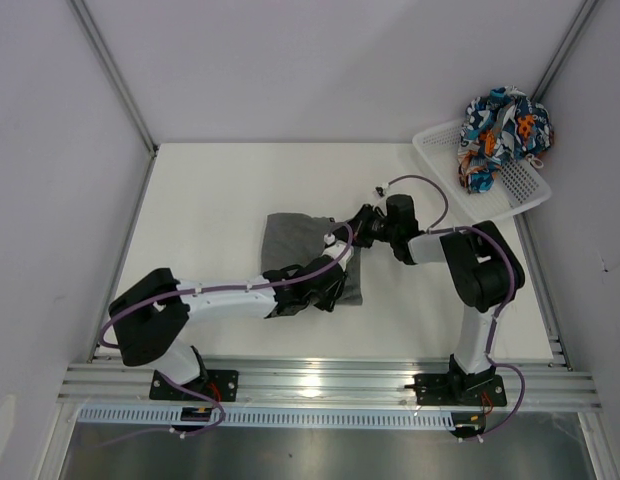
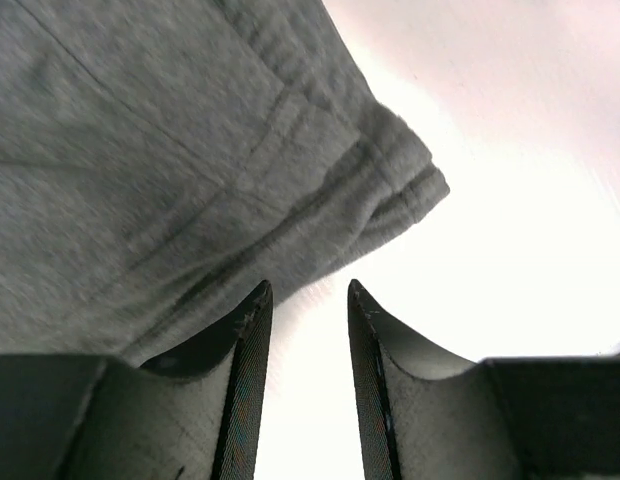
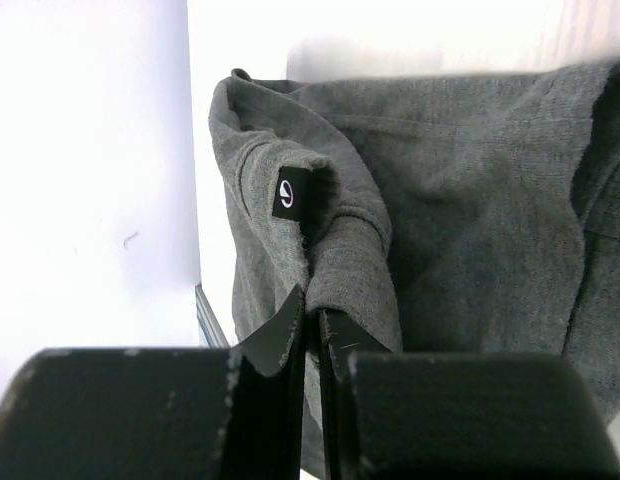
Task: Fold and stack the shorts
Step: Fold the shorts
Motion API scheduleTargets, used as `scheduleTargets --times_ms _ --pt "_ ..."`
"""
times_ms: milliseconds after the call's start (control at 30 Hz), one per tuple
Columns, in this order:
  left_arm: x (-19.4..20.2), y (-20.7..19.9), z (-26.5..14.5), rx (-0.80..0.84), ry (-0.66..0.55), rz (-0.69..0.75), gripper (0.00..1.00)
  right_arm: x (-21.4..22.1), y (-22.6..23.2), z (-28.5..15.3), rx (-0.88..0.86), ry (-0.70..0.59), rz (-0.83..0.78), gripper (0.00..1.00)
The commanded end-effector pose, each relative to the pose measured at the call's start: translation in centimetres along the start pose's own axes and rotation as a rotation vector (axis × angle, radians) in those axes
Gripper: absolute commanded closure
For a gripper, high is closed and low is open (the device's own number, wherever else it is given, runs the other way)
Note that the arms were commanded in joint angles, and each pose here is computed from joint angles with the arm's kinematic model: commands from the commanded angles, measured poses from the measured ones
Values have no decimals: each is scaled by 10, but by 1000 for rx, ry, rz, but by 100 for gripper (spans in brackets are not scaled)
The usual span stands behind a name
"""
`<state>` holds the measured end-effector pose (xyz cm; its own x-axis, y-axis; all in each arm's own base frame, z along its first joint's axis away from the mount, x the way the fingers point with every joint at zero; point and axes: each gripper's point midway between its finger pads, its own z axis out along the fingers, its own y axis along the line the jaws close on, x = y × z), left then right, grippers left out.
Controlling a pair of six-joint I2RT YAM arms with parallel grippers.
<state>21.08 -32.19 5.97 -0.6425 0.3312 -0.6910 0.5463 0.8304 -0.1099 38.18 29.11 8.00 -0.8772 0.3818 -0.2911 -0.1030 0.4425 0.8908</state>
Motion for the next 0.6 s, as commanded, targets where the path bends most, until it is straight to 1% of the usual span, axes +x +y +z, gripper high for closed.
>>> scheduleTargets --times_ms 0,133,200,267,300,333,367,400,433,467,500,533,567 --pt "-2 -10 -2 61 -18 8 61 -19 21 -3 -49 -50 -69 94" --pt "-6 -17 -5 94 -32 -8 61 -17 -4 5 8 -40 -40 92" --pt "-19 -20 -13 117 -59 -22 60 -17 -18 10 28 -37 -26 90" --pt "-28 -24 -22 156 -66 -31 59 -18 -22 12 35 -32 -30 85" --pt "-44 -20 -32 171 -102 -56 58 -19 -23 13 45 -26 -27 82" --pt "-46 -22 -38 211 -89 -67 58 -22 -21 12 57 -36 -34 77" --pt "-57 -19 -44 227 -107 -84 57 -24 -20 11 69 -39 -58 74" --pt "-73 -2 -52 214 -147 -128 56 -25 -20 9 95 -33 -57 71" --pt "-79 0 -60 249 -155 -147 56 -31 -12 5 101 -54 -76 58" --pt "-84 11 -64 235 -160 -171 55 -34 -10 2 112 -67 -88 51" --pt "-92 32 -65 197 -179 -216 54 -34 -13 -3 148 -63 -90 46" --pt "-98 42 -70 179 -195 -237 53 -33 -10 -6 165 -67 -102 41" --pt "-107 54 -73 147 -214 -268 51 -43 -4 -14 204 -118 -118 32"
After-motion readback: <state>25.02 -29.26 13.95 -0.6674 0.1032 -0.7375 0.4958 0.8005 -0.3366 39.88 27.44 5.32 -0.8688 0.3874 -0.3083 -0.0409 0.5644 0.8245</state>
